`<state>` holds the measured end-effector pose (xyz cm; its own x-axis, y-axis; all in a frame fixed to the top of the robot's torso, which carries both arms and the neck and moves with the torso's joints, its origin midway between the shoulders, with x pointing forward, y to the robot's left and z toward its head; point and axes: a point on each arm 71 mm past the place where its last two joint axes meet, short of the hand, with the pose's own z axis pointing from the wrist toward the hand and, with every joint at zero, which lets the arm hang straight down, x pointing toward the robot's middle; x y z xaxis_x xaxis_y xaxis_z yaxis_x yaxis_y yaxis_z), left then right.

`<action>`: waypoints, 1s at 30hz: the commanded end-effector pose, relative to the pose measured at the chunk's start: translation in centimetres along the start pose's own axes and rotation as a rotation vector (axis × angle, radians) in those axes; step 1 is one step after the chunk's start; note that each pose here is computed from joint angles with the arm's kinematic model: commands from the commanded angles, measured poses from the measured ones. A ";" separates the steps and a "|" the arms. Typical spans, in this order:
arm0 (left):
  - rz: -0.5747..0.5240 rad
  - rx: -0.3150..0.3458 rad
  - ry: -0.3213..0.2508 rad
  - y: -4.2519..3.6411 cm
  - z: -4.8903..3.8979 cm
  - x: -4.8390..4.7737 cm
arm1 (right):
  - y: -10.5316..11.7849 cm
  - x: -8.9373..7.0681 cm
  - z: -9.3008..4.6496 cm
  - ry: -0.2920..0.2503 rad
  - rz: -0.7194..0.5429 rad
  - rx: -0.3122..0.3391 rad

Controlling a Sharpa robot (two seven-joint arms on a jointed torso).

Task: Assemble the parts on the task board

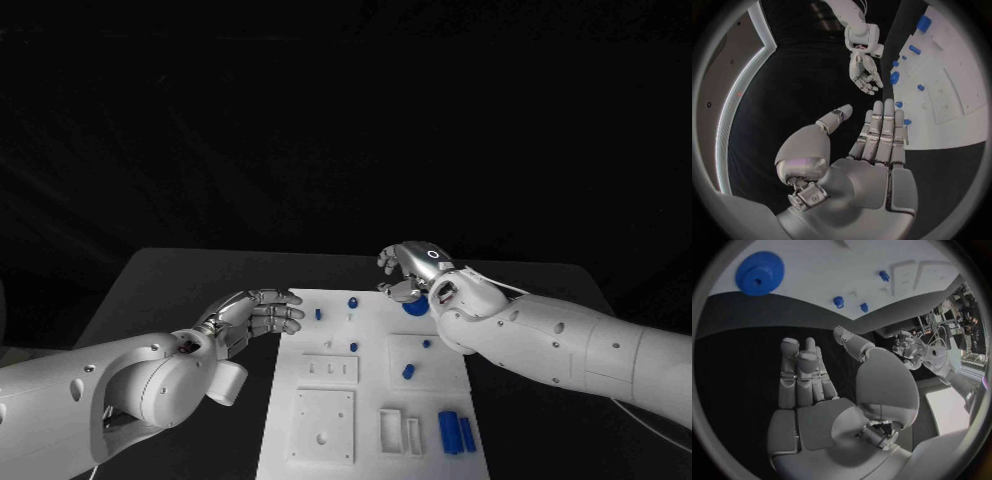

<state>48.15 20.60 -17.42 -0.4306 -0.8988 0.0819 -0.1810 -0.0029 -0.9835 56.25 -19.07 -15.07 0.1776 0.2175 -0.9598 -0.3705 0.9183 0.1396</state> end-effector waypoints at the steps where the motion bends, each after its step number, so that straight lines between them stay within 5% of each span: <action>1: -0.002 0.016 0.013 -0.15 0.02 -0.07 | -0.6 0.3 -0.3 0.077 0.003 -0.003; 17: -0.006 0.010 0.022 0.01 0.31 0.08 | -4.8 2.5 -1.0 0.257 -0.008 0.110; 30: -0.006 0.006 0.027 0.12 0.51 0.17 | -6.0 4.0 -1.4 0.305 -0.034 0.149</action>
<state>48.58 20.53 -17.70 -0.4338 -0.8974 0.0811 -0.1829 -0.0005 -0.9831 57.92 -24.13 -19.79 -0.0688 0.1211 -0.9903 -0.2226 0.9657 0.1335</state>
